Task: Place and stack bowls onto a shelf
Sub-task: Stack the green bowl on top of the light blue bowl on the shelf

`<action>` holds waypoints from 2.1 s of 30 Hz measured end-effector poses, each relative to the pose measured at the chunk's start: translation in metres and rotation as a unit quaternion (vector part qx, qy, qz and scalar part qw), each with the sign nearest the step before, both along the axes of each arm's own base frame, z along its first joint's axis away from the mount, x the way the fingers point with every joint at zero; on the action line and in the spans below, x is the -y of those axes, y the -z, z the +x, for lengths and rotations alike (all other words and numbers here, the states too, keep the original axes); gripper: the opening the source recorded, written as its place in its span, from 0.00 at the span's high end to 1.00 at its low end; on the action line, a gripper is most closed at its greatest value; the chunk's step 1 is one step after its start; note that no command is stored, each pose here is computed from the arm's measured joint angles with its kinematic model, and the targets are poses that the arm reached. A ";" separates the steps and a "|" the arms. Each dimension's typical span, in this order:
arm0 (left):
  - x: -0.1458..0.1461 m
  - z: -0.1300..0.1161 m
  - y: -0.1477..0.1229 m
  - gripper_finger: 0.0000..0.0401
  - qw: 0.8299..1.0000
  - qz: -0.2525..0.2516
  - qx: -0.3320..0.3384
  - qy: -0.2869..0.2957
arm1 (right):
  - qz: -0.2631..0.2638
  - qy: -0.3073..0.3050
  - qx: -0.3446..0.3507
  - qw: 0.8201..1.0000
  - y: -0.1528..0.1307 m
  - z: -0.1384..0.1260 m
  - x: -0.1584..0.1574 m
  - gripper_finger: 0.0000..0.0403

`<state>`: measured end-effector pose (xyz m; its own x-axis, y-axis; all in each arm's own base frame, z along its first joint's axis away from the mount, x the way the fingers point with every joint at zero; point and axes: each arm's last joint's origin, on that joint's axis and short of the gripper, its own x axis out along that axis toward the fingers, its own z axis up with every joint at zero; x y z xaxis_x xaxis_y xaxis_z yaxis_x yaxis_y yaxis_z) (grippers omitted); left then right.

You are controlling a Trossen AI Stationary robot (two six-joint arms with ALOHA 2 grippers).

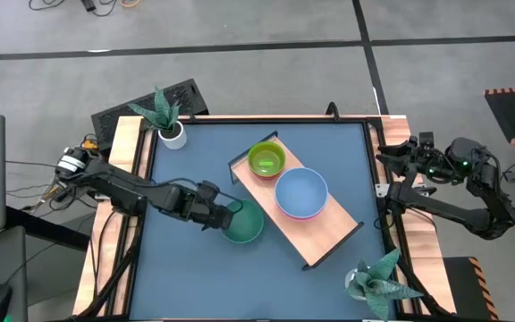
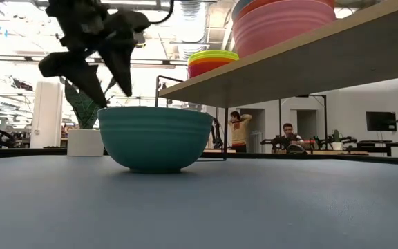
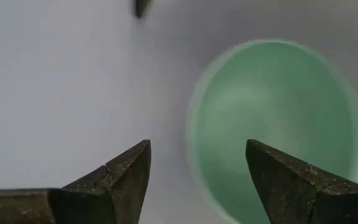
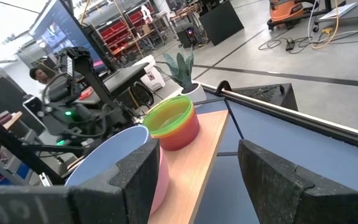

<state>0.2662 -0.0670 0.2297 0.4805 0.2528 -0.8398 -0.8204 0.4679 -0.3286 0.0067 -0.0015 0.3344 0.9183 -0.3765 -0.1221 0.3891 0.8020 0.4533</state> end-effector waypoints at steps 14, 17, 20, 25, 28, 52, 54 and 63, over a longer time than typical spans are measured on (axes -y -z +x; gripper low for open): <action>-0.018 0.027 0.039 0.39 0.996 -0.046 -0.069 0.025 | 0.001 0.000 0.000 1.000 0.000 0.000 0.000 0.39; -0.018 0.027 0.039 0.46 0.996 -0.049 -0.068 0.024 | 0.001 0.000 0.000 1.000 0.000 0.000 0.000 0.39; -0.018 0.025 0.038 0.60 0.996 -0.053 -0.072 0.018 | -0.001 0.000 -0.001 1.000 0.000 0.000 0.000 0.39; -0.017 0.023 0.038 0.90 0.995 -0.061 -0.080 0.022 | -0.001 0.000 -0.001 1.000 0.000 0.000 0.000 0.39; -0.017 0.024 0.038 0.98 0.994 -0.064 -0.081 0.026 | -0.001 0.000 -0.001 1.000 0.000 0.000 0.000 0.39; 0.028 0.050 -0.074 1.00 0.967 -0.185 0.018 0.174 | -0.002 -0.001 -0.002 1.000 0.000 0.000 0.000 0.39; 0.029 0.053 -0.094 1.00 0.968 -0.178 0.053 0.171 | -0.002 -0.001 -0.002 1.000 0.000 0.000 0.000 0.39; 0.008 0.060 -0.176 1.00 0.972 -0.080 0.208 0.076 | -0.002 0.000 -0.001 1.000 0.000 0.000 0.000 0.39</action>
